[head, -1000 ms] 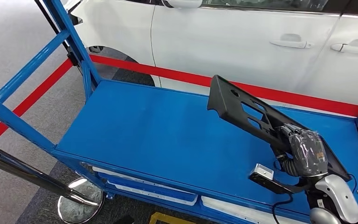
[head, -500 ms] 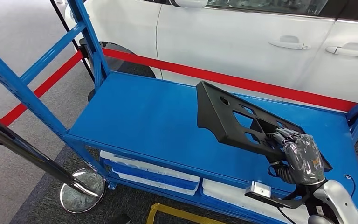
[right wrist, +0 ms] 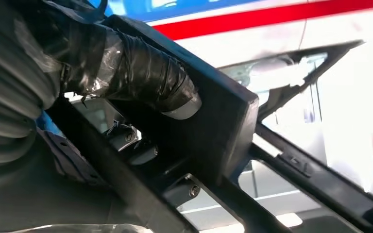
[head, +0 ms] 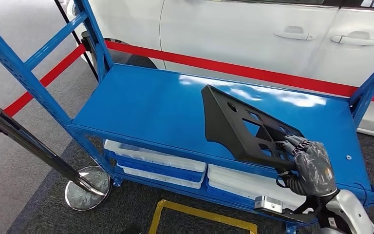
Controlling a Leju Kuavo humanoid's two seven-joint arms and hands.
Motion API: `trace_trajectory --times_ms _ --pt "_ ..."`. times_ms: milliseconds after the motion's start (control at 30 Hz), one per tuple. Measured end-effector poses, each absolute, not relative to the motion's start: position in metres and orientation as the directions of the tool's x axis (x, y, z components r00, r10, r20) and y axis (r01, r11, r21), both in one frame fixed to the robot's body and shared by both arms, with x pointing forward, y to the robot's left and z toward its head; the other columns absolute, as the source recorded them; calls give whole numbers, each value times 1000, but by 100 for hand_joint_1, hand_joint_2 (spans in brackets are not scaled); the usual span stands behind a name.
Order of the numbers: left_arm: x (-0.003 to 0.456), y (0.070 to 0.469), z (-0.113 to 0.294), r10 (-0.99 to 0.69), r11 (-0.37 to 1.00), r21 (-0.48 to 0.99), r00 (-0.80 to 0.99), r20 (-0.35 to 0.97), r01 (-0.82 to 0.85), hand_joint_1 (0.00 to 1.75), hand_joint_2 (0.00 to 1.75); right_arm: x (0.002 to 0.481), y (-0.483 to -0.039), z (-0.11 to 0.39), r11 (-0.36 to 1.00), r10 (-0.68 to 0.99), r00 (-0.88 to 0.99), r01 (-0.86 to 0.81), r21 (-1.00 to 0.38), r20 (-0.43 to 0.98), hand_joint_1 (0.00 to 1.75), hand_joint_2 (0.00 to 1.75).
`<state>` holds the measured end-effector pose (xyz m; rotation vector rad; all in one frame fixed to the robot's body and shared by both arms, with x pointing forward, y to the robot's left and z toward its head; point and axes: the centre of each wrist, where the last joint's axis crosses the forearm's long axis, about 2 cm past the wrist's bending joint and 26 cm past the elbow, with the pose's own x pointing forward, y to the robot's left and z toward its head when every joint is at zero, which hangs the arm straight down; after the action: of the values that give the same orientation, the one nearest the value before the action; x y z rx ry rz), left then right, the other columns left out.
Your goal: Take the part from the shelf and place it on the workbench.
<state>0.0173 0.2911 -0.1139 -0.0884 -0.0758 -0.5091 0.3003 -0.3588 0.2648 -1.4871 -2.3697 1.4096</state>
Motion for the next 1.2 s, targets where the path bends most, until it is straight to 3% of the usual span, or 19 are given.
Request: trace_trajectory --times_ms 300,767,1200 --pt "21 291 -114 -488 866 -69 867 104 496 0 0 291 -344 270 268 659 -640 691 -671 -395 175 175" --pt "20 290 -114 -499 859 -71 861 97 506 0 0 282 -341 266 352 626 -702 642 -681 -339 175 175" --pt "19 267 -113 -562 825 -59 827 8 562 0 0 222 -360 223 356 632 -722 593 -722 -281 175 175"
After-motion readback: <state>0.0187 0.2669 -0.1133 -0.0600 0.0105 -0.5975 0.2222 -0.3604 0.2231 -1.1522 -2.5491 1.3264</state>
